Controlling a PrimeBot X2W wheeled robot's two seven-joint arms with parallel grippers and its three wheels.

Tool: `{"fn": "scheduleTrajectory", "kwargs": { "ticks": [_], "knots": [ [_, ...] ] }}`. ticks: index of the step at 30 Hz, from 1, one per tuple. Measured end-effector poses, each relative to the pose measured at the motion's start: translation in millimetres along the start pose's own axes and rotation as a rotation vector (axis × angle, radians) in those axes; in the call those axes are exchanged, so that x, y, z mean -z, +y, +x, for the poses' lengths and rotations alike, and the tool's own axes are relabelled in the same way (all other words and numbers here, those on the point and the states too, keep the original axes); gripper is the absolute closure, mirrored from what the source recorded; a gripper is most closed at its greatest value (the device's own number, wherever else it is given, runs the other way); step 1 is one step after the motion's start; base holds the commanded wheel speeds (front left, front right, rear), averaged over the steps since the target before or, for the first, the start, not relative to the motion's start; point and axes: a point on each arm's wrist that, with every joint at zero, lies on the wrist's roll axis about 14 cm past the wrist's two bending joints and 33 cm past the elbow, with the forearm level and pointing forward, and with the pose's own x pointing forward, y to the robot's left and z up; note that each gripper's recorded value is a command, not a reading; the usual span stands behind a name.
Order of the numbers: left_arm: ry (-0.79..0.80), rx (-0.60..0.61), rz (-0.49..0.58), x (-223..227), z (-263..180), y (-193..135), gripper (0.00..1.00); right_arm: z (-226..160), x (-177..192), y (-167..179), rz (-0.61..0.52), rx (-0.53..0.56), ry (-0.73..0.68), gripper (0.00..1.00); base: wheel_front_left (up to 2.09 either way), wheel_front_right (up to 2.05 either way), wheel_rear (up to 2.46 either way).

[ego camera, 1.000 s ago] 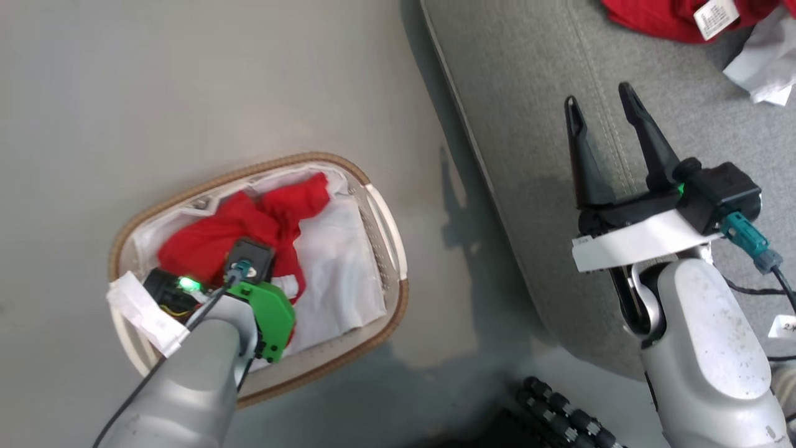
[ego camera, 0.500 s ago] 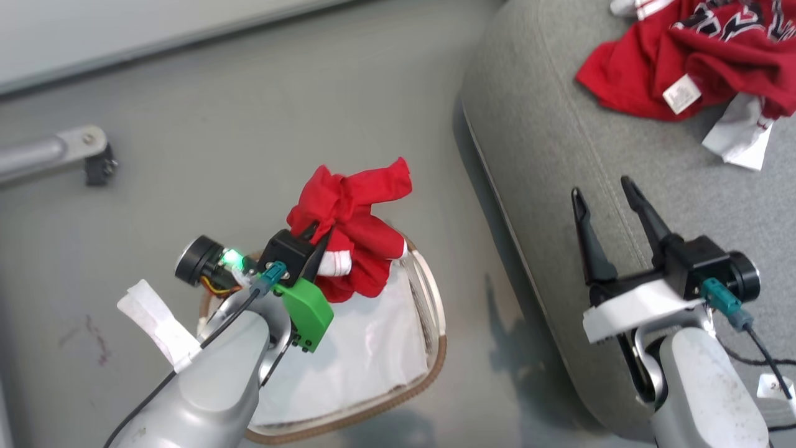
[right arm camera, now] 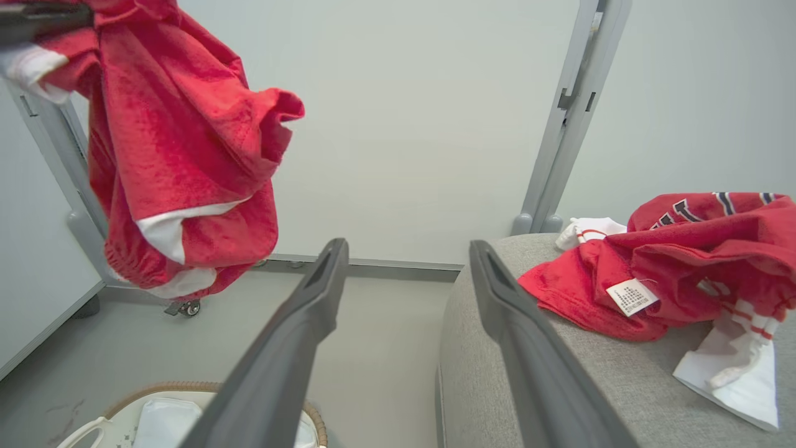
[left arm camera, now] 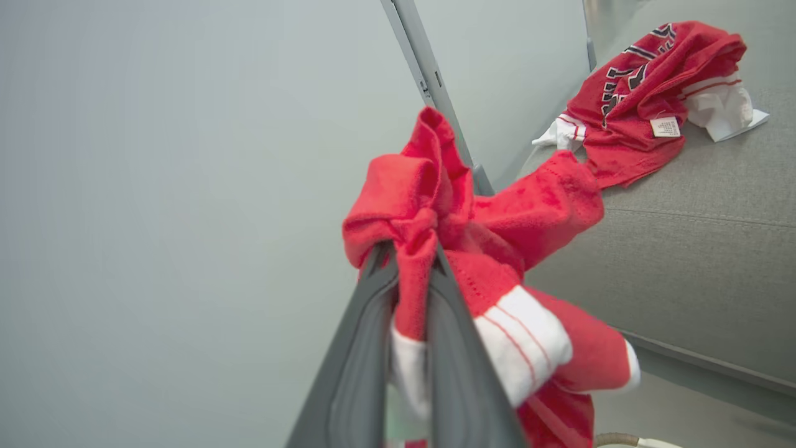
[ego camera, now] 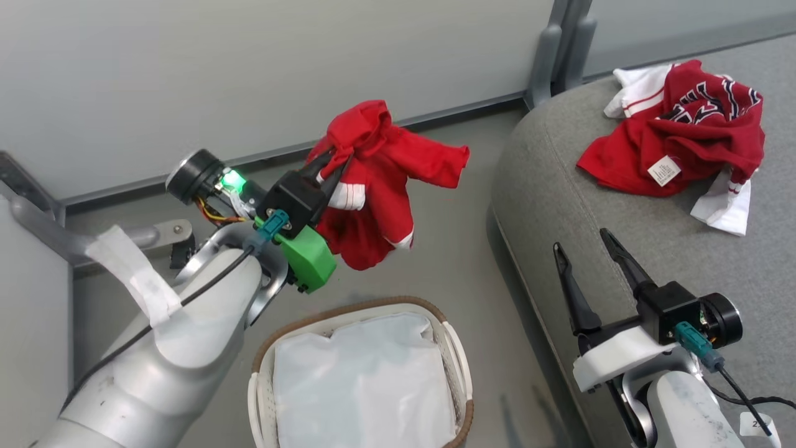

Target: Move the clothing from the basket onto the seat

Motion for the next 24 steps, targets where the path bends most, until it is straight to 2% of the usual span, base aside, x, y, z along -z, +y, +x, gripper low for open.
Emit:
{"fn": "scheduleTrajectory", "kwargs": {
  "ticks": [4, 11, 18, 24],
  "knots": [
    [-0.087, -0.012, 0.080, -50.7, -0.1, 12.0, 1.00, -2.3, -17.5, 16.1, -0.004, -0.047, -0.049, 0.00, 0.00, 0.00, 0.00],
    [-0.177, -0.014, 0.170, -111.2, -1.5, 18.3, 1.00, -2.0, -43.2, 55.4, -0.002, -0.164, -0.123, 0.00, 0.00, 0.00, 0.00],
    [-0.227, -0.002, 0.211, -145.5, 1.1, 15.0, 1.00, 4.5, -66.2, 93.7, 0.021, -0.284, -0.184, 0.00, 0.00, 0.00, 0.00],
    [-0.256, 0.016, 0.222, -161.6, 2.2, 6.2, 1.00, 20.4, -93.8, 110.7, -0.015, -0.346, -0.256, 0.00, 0.00, 0.00, 0.00]
  ]
}}
